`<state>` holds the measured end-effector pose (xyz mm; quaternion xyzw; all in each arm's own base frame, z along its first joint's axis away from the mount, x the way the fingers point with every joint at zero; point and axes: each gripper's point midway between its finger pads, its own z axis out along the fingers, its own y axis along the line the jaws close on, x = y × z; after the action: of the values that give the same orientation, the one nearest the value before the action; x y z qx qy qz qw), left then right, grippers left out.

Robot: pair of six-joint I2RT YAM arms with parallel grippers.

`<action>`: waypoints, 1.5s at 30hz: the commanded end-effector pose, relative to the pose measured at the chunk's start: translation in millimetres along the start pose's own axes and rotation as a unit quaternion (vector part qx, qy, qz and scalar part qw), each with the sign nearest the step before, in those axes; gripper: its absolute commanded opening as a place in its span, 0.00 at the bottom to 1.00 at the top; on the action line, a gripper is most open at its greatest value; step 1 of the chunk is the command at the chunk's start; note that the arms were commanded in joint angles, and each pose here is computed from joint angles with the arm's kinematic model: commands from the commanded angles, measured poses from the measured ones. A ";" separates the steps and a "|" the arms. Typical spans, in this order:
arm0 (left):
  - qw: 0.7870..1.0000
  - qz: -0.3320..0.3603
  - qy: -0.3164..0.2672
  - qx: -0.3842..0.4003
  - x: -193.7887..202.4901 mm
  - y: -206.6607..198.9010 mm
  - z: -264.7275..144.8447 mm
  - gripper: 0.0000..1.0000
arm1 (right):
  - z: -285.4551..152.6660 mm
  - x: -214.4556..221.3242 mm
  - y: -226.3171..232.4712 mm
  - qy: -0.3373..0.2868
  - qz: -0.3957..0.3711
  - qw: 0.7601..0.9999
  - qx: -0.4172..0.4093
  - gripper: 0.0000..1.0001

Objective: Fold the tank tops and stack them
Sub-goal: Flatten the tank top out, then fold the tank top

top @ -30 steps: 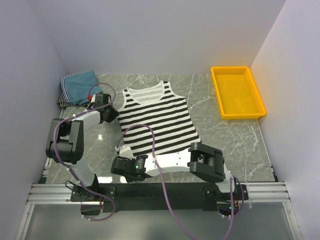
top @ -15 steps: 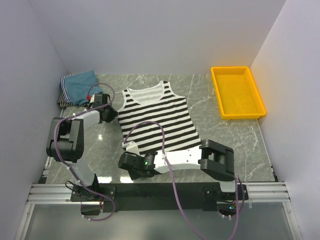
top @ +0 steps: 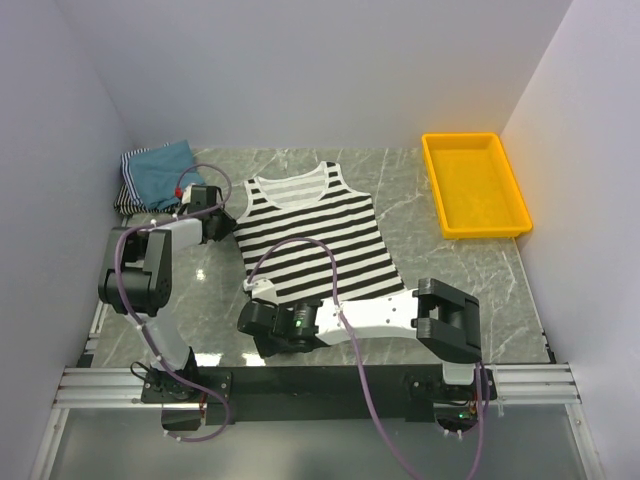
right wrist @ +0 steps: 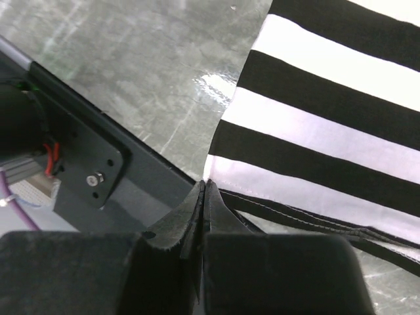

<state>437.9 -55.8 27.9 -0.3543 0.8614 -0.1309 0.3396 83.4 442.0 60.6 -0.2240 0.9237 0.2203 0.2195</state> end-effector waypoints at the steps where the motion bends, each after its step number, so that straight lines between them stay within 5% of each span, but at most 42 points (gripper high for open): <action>1: 1.000 -0.006 -0.006 -0.014 -3.0 4.3 9.2 0.33 | -19.8 -17.8 14.0 -0.026 0.014 0.999 -0.030 0.00; 7: 1.000 -0.008 -0.008 -0.026 -2.7 8.8 13.6 0.20 | -25.2 -20.6 15.0 -0.029 0.015 0.999 -0.035 0.00; 11: 0.999 -0.016 -0.020 -0.035 -10.3 7.8 11.0 0.01 | -29.6 -22.3 19.7 -0.028 0.014 0.998 -0.045 0.00; 20: 0.986 -0.059 -0.122 -0.102 -61.9 25.4 -42.8 0.01 | -34.2 -19.1 50.5 -0.003 0.007 0.994 -0.108 0.00; 29: 0.982 -0.060 -0.134 -0.119 -78.2 18.1 -51.6 0.01 | -50.2 -30.8 74.0 -0.008 0.002 0.986 -0.168 0.00; 45: 0.990 0.030 -0.112 -0.075 -45.1 -89.7 -34.3 0.01 | -66.2 -37.2 -46.4 -0.064 0.113 0.984 -0.125 0.00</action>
<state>471.4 -75.5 109.7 -0.3796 0.8347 -0.0267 0.3980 109.1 388.4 110.4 -0.1524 0.8993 0.3527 0.2086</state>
